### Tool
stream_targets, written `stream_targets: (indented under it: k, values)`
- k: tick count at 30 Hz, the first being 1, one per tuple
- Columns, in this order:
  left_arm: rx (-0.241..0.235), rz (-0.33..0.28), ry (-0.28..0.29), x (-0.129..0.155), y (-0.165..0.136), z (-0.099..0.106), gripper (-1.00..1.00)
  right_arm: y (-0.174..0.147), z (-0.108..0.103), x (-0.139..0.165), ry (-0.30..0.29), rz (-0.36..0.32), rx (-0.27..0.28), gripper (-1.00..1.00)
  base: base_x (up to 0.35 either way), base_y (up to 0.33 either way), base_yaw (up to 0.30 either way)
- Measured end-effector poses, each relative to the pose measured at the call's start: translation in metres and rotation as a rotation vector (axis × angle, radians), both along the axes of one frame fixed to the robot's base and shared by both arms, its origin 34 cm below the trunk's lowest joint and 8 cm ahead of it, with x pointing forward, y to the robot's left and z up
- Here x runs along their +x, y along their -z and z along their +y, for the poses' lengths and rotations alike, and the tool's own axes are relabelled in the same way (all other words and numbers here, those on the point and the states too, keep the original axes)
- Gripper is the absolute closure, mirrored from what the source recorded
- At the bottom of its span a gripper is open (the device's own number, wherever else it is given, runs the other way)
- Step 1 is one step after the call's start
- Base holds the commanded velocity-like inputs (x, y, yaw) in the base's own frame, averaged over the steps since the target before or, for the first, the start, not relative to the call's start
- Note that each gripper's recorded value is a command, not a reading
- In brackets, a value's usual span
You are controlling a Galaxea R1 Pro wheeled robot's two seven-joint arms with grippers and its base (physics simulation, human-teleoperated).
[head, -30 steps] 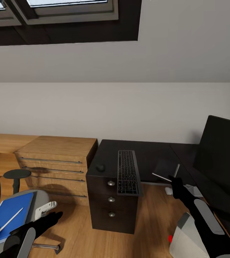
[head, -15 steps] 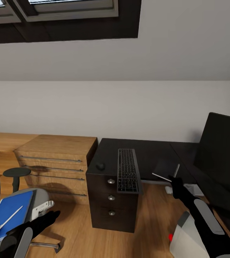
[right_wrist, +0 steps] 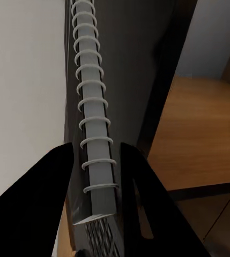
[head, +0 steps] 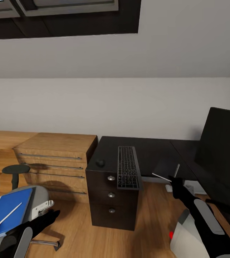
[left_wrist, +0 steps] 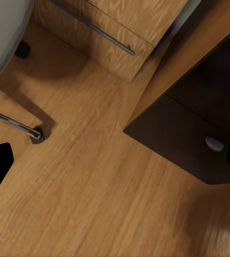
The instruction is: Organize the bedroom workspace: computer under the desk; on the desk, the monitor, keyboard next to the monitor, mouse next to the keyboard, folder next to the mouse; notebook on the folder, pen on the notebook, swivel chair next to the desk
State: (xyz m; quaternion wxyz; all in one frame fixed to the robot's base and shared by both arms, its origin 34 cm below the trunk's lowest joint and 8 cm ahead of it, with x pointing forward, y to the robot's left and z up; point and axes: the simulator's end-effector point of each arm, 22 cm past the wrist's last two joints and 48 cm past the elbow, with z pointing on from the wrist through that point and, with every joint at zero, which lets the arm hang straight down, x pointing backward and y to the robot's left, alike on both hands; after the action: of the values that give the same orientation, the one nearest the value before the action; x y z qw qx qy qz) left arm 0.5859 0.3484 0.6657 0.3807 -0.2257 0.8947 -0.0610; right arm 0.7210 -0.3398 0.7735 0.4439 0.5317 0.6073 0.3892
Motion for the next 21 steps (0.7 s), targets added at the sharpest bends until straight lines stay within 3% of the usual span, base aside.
stream_targets:
  k: [21]
  values:
    - [0.000,0.000,0.000,-0.003,0.025,0.000,-1.00,0.025,0.000,-0.003,-0.001,-0.001,0.000,1.00,0.000,0.000,0.000]
